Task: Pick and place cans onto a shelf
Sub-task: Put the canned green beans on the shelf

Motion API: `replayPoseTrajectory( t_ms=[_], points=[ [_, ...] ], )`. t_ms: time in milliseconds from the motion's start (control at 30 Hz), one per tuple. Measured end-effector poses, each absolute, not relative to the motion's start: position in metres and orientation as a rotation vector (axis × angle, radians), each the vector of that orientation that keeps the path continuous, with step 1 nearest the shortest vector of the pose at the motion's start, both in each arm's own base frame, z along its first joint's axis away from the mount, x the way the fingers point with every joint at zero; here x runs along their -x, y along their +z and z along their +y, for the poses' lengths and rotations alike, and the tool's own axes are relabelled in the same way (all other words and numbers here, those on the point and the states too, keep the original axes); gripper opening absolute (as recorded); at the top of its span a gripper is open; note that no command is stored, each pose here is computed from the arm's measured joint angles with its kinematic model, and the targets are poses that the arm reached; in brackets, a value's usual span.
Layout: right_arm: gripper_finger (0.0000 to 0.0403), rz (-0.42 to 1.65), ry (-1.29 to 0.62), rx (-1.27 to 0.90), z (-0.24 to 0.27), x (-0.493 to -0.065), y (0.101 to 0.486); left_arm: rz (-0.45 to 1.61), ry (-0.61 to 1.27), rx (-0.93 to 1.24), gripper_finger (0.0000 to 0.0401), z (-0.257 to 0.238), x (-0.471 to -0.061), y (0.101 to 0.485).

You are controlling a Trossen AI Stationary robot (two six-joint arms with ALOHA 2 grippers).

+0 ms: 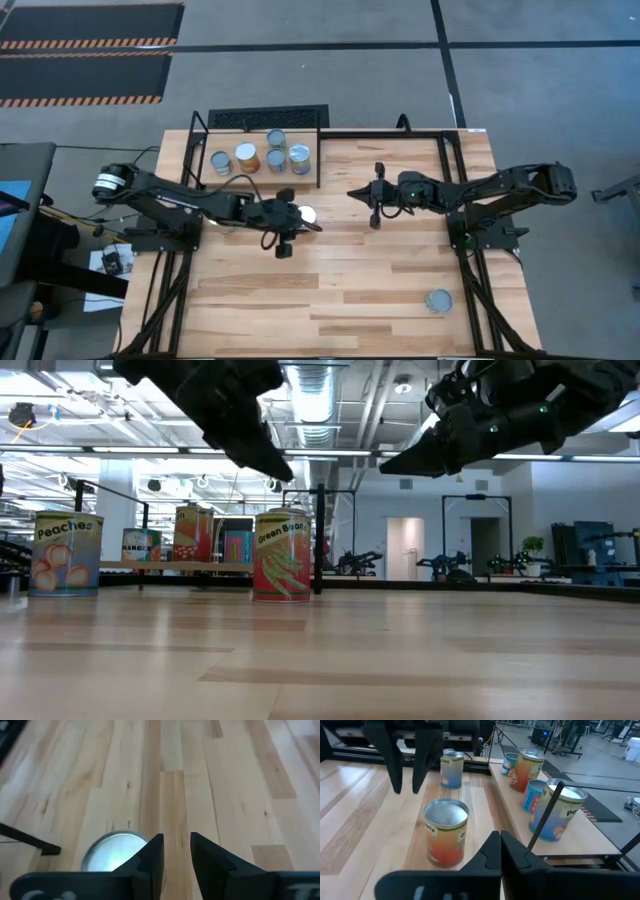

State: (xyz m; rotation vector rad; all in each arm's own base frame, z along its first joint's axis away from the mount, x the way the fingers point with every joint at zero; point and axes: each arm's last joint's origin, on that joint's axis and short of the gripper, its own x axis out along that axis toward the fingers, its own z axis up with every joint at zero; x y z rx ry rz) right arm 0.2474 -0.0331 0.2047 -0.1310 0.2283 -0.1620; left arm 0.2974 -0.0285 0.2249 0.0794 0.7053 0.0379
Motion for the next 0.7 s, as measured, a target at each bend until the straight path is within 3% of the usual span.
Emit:
replayPoseTrajectory(
  t_ms=[533,700],
  points=[
    [0.0011,0.22,-0.164,0.131,-0.033,-0.248,0.205,0.872,0.16,-0.203,0.0093,-0.027,-0.313,0.198],
    [0.001,0.212,-0.166,0.132,-0.033,-0.248,0.206,0.89,0.155,-0.238,0.0064,-0.026,-0.314,0.195]
  ],
)
